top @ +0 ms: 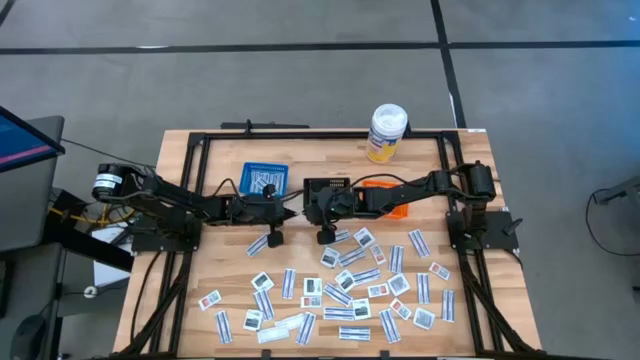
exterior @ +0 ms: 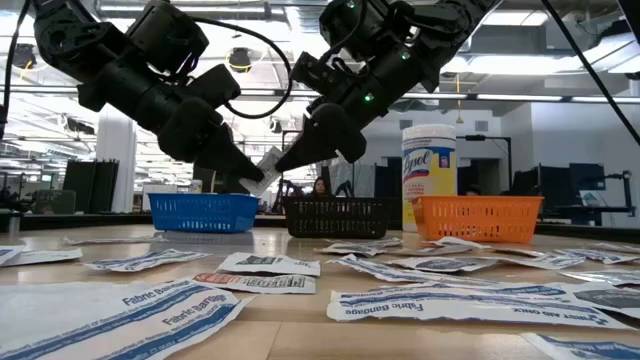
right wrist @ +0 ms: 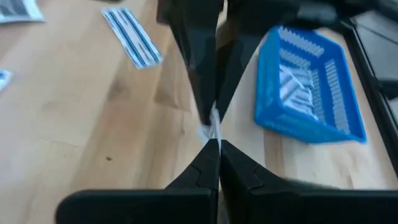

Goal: Pick & Place First Aid Supplies
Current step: Put the ointment pack into the orange bin

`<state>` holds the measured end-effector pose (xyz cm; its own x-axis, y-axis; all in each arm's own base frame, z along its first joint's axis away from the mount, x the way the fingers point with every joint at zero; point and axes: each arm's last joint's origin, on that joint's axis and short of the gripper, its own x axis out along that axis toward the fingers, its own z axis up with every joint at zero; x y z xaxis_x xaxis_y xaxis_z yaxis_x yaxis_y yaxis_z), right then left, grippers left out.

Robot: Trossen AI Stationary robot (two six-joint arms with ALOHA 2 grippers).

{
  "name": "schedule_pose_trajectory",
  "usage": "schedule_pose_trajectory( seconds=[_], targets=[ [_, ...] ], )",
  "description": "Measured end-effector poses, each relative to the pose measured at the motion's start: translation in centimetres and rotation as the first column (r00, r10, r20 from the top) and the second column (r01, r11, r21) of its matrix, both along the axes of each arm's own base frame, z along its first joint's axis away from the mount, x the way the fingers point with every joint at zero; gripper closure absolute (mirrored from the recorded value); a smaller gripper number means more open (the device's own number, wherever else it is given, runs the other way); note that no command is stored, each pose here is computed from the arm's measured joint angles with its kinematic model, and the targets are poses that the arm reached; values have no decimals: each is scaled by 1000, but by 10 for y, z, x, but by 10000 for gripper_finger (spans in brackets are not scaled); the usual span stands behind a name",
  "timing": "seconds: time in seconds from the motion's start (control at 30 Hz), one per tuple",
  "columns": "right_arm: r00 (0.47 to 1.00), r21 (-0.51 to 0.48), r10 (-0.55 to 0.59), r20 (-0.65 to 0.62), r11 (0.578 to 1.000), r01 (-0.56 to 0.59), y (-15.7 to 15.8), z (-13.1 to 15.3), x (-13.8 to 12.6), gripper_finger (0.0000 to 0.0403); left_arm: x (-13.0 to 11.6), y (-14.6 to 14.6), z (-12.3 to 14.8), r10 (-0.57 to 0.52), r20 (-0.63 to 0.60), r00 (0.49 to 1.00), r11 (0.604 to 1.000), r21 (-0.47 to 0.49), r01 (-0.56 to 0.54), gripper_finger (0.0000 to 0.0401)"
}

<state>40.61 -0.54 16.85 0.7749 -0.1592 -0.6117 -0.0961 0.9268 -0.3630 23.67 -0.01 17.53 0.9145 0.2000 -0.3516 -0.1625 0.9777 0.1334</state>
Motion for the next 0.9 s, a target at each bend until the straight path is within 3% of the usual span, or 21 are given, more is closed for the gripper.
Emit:
schedule_pose_trajectory(
  seconds=[0.53,0.7,0.77,0.9],
  targets=[
    [991,24,-118,-62,992,120,-7,4,-10,403,-1,1,-2,32,-14,999,999,13,-32,393],
    [973,-61,-208,-104,977,202,-4,23,-25,403,-1,1,-2,32,-15,999,999,13,-32,389],
    [933,-118,-340,-116,938,327,-5,37,-39,403,-1,1,-2,31,-16,999,999,13,-31,387],
    [771,-197,-623,-136,779,595,-14,62,-80,403,-1,1,-2,33,-22,999,999,7,-33,388]
  ],
)
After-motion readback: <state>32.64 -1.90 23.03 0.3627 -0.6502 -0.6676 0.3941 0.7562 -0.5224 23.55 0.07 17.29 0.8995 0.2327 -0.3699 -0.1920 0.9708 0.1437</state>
